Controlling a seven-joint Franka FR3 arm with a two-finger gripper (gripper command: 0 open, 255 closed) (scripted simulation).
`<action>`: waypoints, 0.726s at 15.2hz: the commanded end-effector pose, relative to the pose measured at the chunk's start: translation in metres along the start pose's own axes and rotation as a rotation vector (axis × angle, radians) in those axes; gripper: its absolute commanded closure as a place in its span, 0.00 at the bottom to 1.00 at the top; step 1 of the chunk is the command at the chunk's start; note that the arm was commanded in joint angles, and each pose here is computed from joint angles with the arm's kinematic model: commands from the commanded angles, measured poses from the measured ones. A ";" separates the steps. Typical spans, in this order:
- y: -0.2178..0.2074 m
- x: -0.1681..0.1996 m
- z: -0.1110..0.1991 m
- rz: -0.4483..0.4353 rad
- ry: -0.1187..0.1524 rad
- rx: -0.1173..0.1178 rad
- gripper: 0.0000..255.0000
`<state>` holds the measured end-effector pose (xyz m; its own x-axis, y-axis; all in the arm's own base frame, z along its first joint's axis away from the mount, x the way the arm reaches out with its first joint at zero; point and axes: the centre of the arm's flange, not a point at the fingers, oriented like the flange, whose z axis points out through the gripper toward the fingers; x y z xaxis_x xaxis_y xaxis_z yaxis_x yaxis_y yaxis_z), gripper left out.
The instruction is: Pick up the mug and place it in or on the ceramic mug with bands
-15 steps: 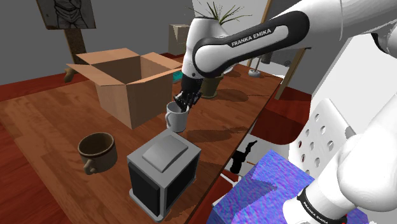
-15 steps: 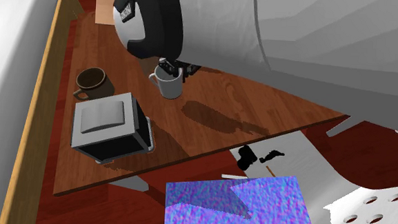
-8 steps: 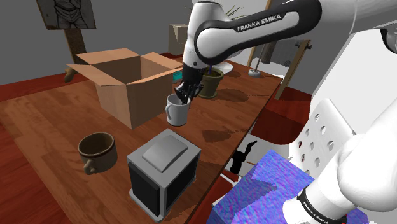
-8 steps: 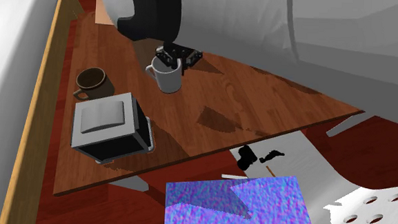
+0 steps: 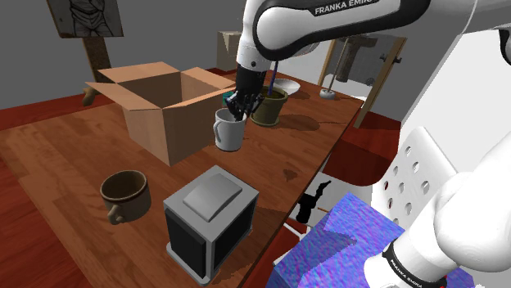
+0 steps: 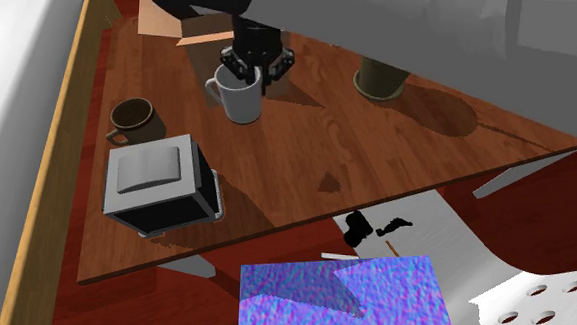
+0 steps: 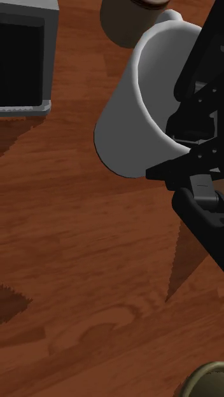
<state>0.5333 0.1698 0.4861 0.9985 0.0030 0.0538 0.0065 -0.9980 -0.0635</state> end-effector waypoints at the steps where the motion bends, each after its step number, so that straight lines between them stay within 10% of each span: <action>1: 0.000 0.001 -0.011 0.000 0.000 0.000 1.00; 11: -0.068 0.008 -0.035 0.000 0.000 0.000 1.00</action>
<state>0.5364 0.2217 0.5213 0.9985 0.0047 0.0536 0.0080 -0.9980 -0.0629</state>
